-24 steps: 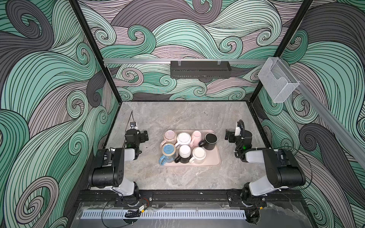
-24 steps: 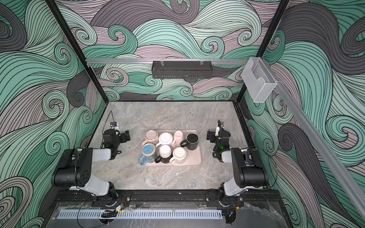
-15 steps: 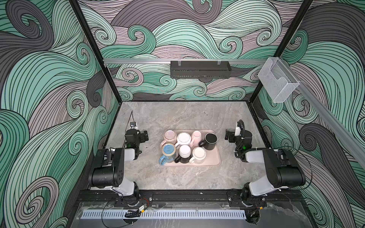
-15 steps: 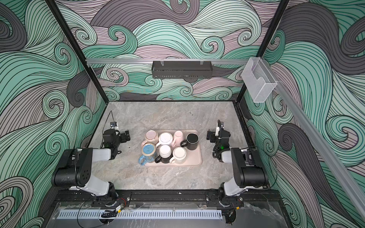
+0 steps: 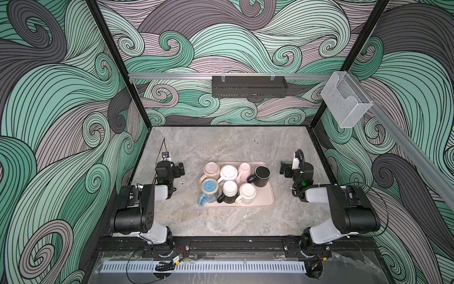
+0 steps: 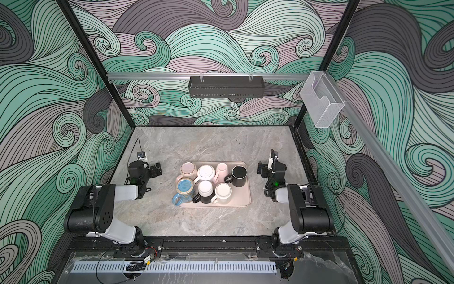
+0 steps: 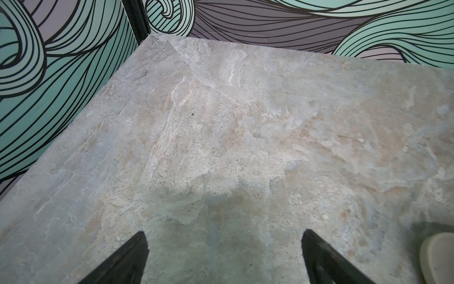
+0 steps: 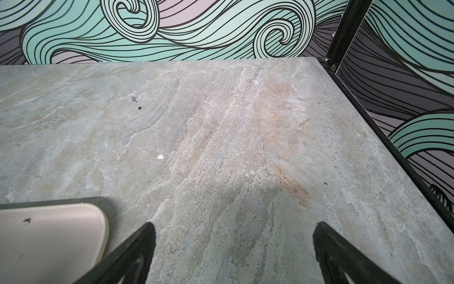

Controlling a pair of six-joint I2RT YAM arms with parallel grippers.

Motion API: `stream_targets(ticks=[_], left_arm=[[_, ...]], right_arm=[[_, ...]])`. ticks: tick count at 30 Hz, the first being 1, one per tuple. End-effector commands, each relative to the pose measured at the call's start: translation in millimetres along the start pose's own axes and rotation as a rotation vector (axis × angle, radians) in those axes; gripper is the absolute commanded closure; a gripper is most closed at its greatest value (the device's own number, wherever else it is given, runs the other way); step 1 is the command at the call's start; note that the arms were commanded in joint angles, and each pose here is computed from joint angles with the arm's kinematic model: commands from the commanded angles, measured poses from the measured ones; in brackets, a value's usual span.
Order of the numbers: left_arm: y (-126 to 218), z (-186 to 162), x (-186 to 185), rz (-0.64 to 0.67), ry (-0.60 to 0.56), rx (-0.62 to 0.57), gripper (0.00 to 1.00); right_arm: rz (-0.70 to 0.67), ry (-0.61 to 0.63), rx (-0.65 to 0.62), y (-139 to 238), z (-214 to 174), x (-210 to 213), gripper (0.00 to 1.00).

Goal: Turn the mug right side up

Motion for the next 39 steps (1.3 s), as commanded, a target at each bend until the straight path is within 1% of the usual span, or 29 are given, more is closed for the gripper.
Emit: stream_targets(ticks=[1, 18, 19, 22, 24, 27, 28, 29, 30, 31, 33, 35, 36, 37, 39], left_arm=[[0, 14, -2, -0.015, -0.003, -0.031, 0.01], [-1, 15, -3, -0.017, -0.006, -0.030, 0.01], [-1, 19, -3, -0.022, -0.013, -0.041, 0.01], [5, 30, -5, -0.042, -0.021, -0.010, 0.02], [10, 35, -2, -0.023, -0.020, 0.001, 0.01], [28, 52, 7, 0.043, -0.004, -0.058, 0.01], [35, 58, 13, 0.080, 0.029, -0.064, 0.02], [43, 63, 26, 0.154, 0.172, -0.057, 0.02], [51, 65, 27, 0.148, 0.254, -0.028, 0.01], [58, 71, 22, 0.112, 0.298, -0.019, 0.01], [71, 72, 10, 0.034, 0.373, 0.003, 0.01], [87, 75, -13, -0.132, 0.368, 0.004, 0.02], [95, 75, -21, -0.179, 0.376, 0.012, 0.01], [104, 73, -28, -0.214, 0.384, 0.031, 0.04], [123, 74, -53, -0.300, 0.365, 0.058, 0.11]], right_arm=[[0.012, 0.009, -0.026, 0, 9, 1, 0.00], [0.018, 0.010, -0.033, 1, 10, 2, 0.00], [0.022, 0.011, -0.040, 1, 13, 3, 0.00], [-0.026, -0.008, -0.031, 7, 26, -3, 0.00], [-0.078, -0.021, -0.019, 14, 37, -10, 0.00], [-0.160, -0.065, -0.040, 28, 56, -20, 0.00], [-0.165, -0.083, -0.044, 34, 65, -20, 0.00], [-0.161, -0.091, -0.033, 38, 70, -18, 0.01], [-0.157, -0.097, -0.028, 41, 76, -14, 0.03], [-0.140, -0.109, -0.015, 46, 80, -7, 0.03], [-0.081, -0.132, 0.002, 52, 84, 10, 0.03], [-0.029, -0.144, 0.040, 57, 82, 29, 0.05], [-0.008, -0.138, 0.059, 60, 81, 38, 0.05], [0.015, -0.125, 0.080, 64, 80, 48, 0.05], [0.067, -0.096, 0.121, 67, 77, 68, 0.05]])
Point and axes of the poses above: each gripper's point midway between its finger pads, its own y axis back along the fingers, its own x axis along the line the jaws close on, z = x × y, the point moved 2 cm from there along y, back along the fingers, and after that the axes turned 7 degrees about -y, right-handed, at the moved point
